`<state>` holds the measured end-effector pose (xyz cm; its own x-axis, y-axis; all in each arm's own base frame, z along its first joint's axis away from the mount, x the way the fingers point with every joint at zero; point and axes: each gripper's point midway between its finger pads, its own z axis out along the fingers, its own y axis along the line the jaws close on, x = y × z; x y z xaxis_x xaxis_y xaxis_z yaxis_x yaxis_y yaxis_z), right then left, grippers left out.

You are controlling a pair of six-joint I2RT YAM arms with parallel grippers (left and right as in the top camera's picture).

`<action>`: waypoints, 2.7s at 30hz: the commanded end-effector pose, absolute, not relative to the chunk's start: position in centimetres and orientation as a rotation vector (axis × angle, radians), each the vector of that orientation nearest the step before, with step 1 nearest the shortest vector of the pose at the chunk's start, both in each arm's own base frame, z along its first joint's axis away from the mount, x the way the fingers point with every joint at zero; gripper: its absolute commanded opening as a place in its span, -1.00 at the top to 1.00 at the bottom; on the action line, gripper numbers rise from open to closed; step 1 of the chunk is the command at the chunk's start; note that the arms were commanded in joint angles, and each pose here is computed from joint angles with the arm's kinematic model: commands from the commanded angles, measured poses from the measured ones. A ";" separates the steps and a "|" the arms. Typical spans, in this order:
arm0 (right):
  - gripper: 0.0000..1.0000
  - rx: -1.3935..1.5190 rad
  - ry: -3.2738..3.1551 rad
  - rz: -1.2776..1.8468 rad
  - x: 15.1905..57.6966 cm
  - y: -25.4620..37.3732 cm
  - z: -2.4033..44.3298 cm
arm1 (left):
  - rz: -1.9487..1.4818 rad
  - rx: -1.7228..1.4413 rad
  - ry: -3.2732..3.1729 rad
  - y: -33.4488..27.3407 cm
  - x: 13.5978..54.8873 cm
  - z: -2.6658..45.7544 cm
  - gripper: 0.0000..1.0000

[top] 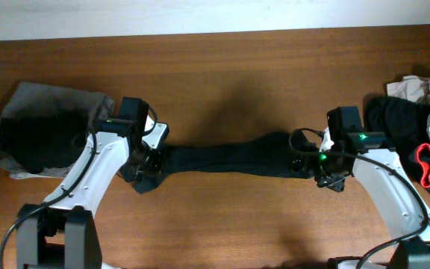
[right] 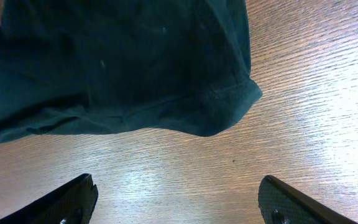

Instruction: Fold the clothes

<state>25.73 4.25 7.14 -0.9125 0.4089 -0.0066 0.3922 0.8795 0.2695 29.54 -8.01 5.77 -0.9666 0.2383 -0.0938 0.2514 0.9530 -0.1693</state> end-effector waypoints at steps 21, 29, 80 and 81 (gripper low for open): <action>-0.75 0.651 3.010 0.394 25.4 4.2 6.5 | -0.202 0.322 2.999 -7.2 29.8 3.3 0.99; -0.75 0.668 3.031 0.364 24.7 4.0 5.8 | -0.208 0.317 2.802 -7.9 33.7 10.5 0.99; 0.92 0.339 2.885 0.612 28.5 6.8 4.6 | -0.053 0.262 2.532 -7.1 41.8 11.3 0.99; 0.92 0.334 2.869 0.608 28.9 6.7 5.2 | -0.050 0.260 2.528 -7.1 41.9 11.4 0.99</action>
<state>27.48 6.24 2.71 -0.9596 0.2741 -0.0632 0.2306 0.8952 0.3814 41.63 -7.21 11.38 -0.8072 0.1755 -0.5635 0.2056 0.9786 0.0102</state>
